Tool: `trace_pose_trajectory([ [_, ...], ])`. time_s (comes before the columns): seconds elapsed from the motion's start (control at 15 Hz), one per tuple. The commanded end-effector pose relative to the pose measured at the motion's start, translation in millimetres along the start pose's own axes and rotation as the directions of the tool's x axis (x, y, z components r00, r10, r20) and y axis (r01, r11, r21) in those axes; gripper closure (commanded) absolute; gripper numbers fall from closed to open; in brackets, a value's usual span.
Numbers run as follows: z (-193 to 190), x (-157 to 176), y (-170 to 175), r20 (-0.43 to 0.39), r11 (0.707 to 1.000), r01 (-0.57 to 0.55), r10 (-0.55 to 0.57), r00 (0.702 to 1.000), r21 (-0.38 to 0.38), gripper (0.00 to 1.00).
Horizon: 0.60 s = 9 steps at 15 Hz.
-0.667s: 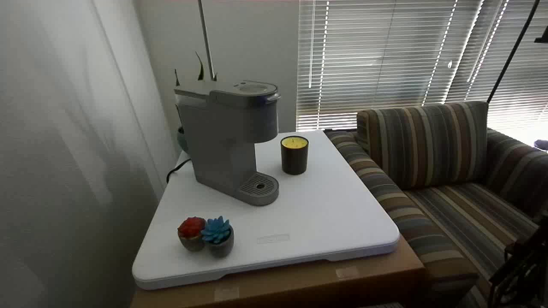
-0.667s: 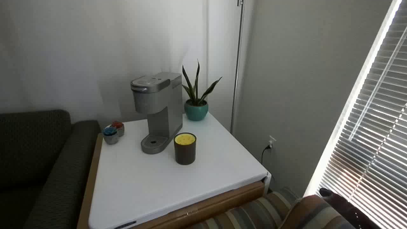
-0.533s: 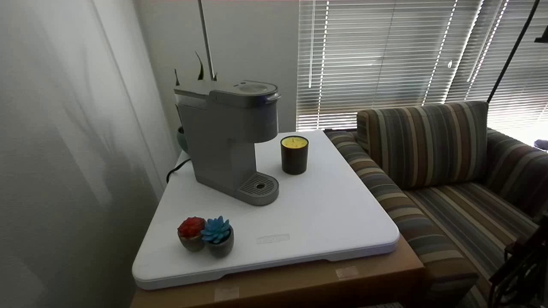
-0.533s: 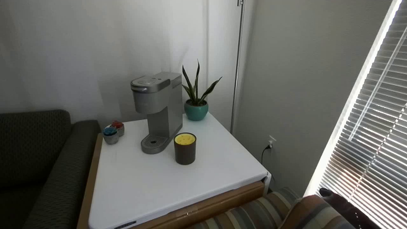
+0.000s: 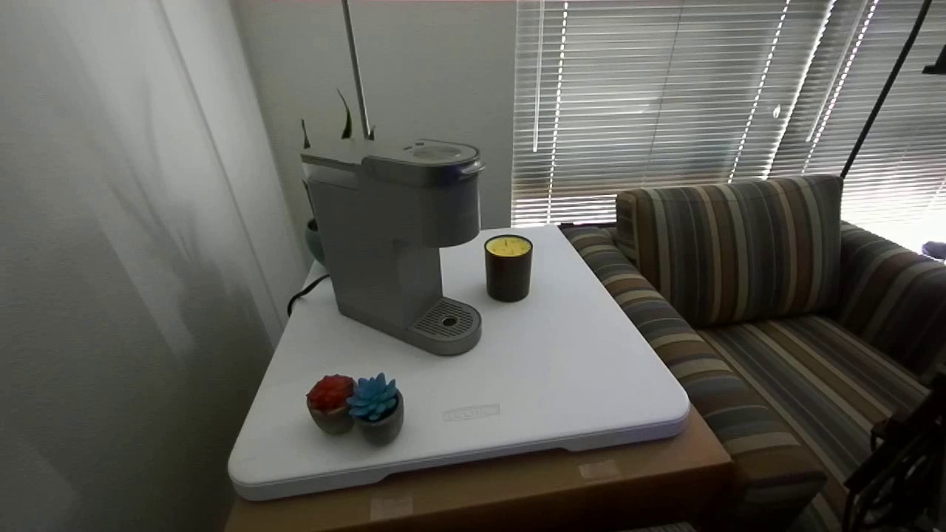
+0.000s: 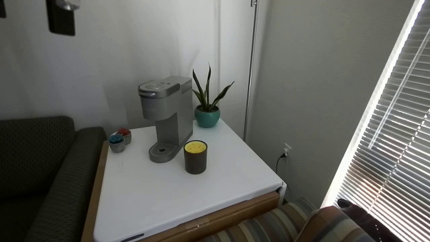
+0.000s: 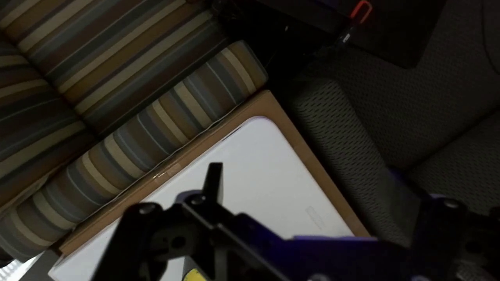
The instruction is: Open the grey coffee maker then close it
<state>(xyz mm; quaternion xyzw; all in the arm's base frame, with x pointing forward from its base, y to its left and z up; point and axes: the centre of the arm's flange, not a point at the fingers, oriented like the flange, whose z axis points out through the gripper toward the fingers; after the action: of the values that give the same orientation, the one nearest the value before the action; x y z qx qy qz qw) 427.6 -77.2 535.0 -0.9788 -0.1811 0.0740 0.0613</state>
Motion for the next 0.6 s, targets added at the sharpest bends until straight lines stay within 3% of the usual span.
trace_pose_trajectory([
  [0.0, 30, 40, 9, 0.022, 0.997, 0.046, -0.048, 0.999, 0.064, 0.0],
  [0.2, 53, 67, 7, 0.004, 0.991, 0.079, -0.079, 0.997, 0.105, 0.0],
  [0.27, 57, 66, 7, 0.071, 0.985, 0.15, -0.157, 0.985, 0.09, 0.0],
  [0.33, 54, 52, 1, 0.03, 0.993, 0.077, -0.08, 0.996, 0.09, 0.0],
  [0.53, 65, 63, -1, 0.056, 0.987, 0.126, -0.131, 0.99, 0.095, 0.0],
])
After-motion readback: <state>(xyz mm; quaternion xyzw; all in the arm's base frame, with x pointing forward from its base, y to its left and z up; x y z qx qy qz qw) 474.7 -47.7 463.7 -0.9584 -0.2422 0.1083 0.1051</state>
